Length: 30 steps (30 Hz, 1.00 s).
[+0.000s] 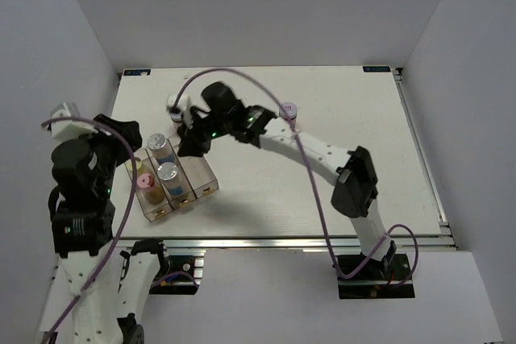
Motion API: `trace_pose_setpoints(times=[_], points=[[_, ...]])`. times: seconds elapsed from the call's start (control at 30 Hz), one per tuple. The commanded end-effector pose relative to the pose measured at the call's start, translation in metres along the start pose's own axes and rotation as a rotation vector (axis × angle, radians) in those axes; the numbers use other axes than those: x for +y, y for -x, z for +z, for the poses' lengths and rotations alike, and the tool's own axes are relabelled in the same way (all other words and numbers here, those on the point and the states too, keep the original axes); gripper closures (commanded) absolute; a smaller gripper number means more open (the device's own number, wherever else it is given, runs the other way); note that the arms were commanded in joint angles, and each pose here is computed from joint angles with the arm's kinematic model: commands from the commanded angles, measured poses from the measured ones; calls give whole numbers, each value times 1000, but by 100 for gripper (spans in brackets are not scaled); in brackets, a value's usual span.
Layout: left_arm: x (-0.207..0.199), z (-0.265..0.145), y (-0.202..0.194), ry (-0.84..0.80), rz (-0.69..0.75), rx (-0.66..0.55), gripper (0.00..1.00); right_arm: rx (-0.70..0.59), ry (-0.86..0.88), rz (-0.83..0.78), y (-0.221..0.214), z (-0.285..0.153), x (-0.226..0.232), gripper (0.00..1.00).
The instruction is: Organize the condiment bottles
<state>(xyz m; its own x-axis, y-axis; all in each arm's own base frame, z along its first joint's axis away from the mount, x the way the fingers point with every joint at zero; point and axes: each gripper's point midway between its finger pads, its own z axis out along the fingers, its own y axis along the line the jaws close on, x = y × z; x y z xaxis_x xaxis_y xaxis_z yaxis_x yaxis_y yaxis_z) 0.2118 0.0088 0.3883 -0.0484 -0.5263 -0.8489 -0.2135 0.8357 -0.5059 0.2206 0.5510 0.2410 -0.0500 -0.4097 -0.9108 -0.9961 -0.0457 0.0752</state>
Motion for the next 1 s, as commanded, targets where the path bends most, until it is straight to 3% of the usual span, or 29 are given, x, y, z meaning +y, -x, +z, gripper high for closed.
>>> trace_pose_setpoints(times=[0.0,0.03,0.1,0.13,0.2,0.23,0.27,0.3,0.4,0.43,0.5,0.7,0.97], points=[[-10,40,-14,-41,42,85,39,-152,74,130,45,-73,-6,69],[-11,48,-15,-40,45,96,63,-180,47,156,51,-98,-17,100],[-16,64,-25,-64,67,160,78,-159,26,242,30,-111,-27,100],[-10,83,-41,-34,78,236,81,-172,-21,270,29,-131,-38,100],[-4,102,-58,-16,114,321,75,-140,-120,321,9,-146,-57,100],[11,120,-84,50,124,434,67,-126,-170,355,-8,-162,-70,100],[16,128,-88,75,141,467,41,-118,-187,378,-17,-171,-74,97],[23,137,-95,110,149,498,31,-116,-206,403,-25,-180,-80,90],[33,166,-115,164,179,577,12,-101,-258,479,-54,-213,-93,38],[31,174,-119,168,202,588,11,-102,-277,490,-63,-227,-95,16],[35,196,-131,204,243,617,9,-105,-300,462,-65,-245,-92,11],[29,246,-177,222,348,697,7,-136,-382,491,-87,-285,-96,11],[27,297,-182,276,446,699,5,-155,-443,556,-108,-310,-98,11]])
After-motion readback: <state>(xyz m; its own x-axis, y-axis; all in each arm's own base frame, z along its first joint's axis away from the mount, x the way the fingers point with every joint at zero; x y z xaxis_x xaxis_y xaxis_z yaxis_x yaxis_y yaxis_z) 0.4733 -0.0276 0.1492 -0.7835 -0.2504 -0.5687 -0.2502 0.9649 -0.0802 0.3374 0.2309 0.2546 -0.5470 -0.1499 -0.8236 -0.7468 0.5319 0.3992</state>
